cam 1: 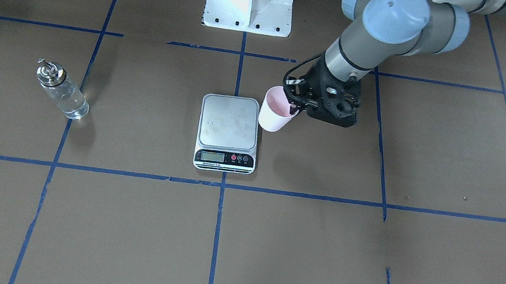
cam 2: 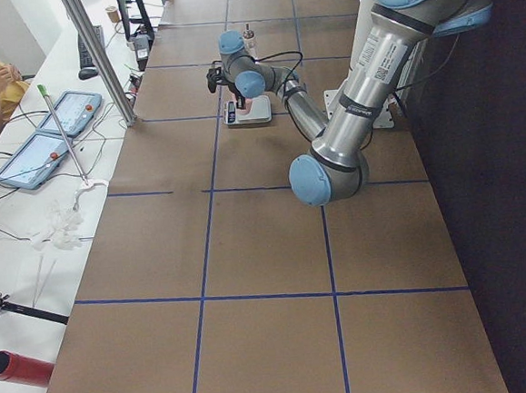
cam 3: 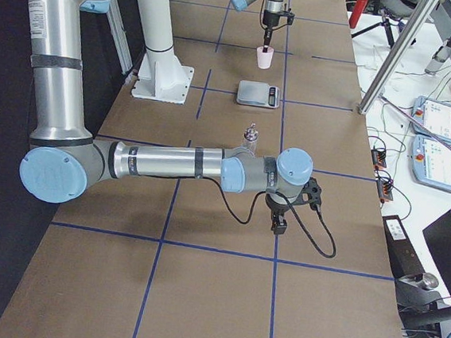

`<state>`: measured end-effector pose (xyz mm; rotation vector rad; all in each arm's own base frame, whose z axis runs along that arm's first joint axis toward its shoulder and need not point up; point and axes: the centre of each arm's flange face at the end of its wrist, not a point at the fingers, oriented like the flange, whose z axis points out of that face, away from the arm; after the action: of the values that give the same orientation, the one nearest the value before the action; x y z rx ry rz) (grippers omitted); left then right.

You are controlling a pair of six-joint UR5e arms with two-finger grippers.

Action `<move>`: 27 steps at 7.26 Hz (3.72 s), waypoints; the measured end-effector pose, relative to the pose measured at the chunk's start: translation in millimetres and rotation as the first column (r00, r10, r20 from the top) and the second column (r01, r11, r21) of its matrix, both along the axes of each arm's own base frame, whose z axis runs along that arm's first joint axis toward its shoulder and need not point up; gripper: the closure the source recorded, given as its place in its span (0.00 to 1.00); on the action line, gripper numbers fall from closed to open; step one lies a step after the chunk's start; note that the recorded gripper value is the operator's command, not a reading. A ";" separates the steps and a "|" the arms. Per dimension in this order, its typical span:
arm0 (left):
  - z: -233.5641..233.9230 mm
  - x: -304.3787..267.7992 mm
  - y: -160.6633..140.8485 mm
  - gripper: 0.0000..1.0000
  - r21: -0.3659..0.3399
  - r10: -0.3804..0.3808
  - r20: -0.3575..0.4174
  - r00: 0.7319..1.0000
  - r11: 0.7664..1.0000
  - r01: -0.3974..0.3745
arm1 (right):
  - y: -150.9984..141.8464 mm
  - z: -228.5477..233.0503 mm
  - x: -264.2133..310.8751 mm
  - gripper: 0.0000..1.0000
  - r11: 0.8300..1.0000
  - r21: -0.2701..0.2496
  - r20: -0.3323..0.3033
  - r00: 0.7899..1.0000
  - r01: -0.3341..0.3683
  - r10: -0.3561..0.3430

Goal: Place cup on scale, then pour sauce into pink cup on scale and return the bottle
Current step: 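Lift the pink cup with the left gripper and carry it onto the scale, then lower the pink cup onto the scale and open the left gripper, then raise the left gripper from the cup while the right gripper reaches the bottle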

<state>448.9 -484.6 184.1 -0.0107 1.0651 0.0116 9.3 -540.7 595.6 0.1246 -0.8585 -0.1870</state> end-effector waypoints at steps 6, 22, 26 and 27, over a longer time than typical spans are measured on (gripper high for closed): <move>-23.1 92.0 18.8 1.00 -0.030 0.006 0.048 0.999 1.000 -0.004 | 0.3 0.3 -5.3 0.00 1.000 0.004 0.001 1.000 0.010 -0.010; -82.2 -41.5 0.5 0.46 0.104 -0.144 -0.134 0.980 0.982 0.159 | 83.3 -170.5 -125.3 0.00 0.968 -0.078 0.217 0.943 -0.240 0.252; -71.0 -99.4 12.6 0.44 0.133 -0.185 -0.170 0.968 0.969 0.209 | 156.7 -240.4 -179.7 0.00 0.927 -0.132 0.221 0.901 -0.352 0.373; -64.2 -110.9 20.5 0.43 0.135 -0.190 -0.172 0.967 0.967 0.214 | 176.6 -240.3 -207.9 0.00 0.914 -0.096 0.181 0.896 -0.395 0.406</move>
<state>338.0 -464.1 119.9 0.2416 1.2177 -0.0920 -198.5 -364.1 355.3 0.2682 -1.0163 0.2427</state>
